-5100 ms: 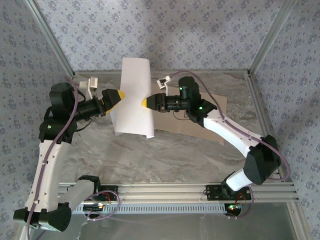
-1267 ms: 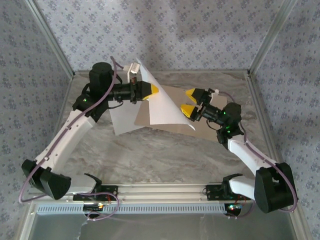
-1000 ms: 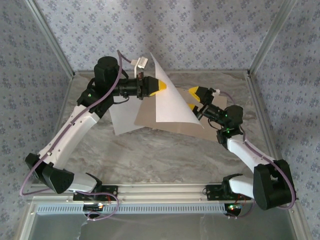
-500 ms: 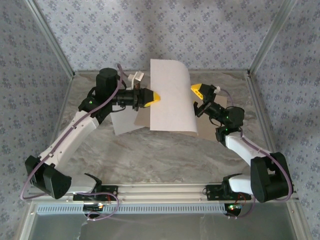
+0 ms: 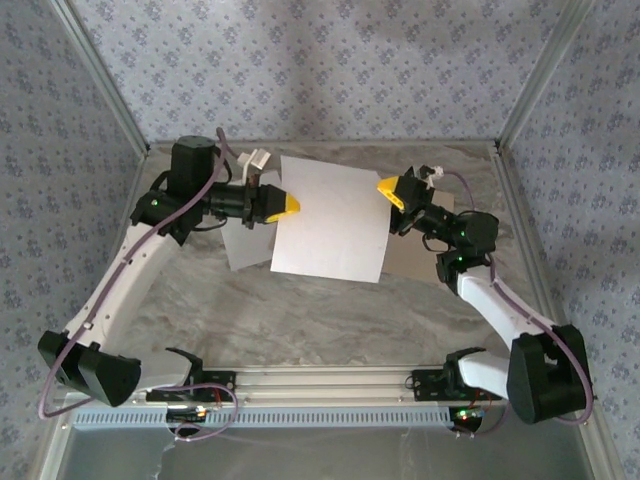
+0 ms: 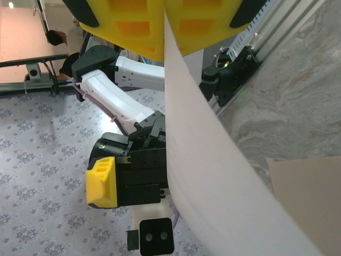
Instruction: Put the files into the folder
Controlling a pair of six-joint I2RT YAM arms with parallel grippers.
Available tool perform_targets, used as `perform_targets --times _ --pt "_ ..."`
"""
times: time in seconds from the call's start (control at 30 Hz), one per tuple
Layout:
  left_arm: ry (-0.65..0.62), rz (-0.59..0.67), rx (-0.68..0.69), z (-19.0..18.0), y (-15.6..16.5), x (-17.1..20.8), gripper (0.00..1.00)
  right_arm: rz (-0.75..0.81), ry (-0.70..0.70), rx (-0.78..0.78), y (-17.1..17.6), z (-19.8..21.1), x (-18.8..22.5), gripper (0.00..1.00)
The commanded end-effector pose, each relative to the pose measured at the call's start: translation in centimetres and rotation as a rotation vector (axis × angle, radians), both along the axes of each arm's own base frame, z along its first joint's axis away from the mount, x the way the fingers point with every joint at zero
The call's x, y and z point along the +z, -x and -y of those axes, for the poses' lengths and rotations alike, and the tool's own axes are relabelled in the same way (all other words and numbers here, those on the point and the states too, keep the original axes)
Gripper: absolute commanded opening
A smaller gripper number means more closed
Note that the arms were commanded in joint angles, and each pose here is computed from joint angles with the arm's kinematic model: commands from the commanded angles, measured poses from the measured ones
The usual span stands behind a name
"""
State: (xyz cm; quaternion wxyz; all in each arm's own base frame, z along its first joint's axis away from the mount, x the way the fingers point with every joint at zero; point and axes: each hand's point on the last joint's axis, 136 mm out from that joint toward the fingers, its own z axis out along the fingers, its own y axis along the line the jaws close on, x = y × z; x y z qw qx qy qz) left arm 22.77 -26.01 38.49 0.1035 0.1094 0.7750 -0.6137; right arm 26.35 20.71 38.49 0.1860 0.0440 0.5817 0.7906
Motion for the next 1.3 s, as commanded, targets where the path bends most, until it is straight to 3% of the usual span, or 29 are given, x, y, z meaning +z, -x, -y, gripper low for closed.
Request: perform_targets --times 0.0,0.5,0.63,1.03,1.2,1.27 --pt "0.014 0.052 -0.052 -0.7 1.4 1.1 0.00 0.071 0.082 0.024 1.1 -0.4 0.1 0.65" --pt "0.005 0.079 -0.109 -0.4 2.9 0.4 0.00 0.084 0.109 0.051 1.6 -1.2 -0.6 0.44" --pt "0.002 0.082 -0.111 -0.4 2.8 0.1 0.00 0.085 0.117 0.060 1.8 -1.4 -0.8 0.34" --pt "0.010 0.087 -0.110 -1.2 2.9 0.4 0.00 0.090 0.149 0.083 2.3 -1.5 -1.4 0.25" --pt "0.011 0.081 -0.122 -1.3 3.2 0.3 0.00 0.088 0.152 0.089 2.4 -1.6 -1.6 0.17" --pt "0.006 0.076 -0.128 -1.3 3.3 0.2 0.00 0.085 0.155 0.095 2.4 -1.7 -1.7 0.10"
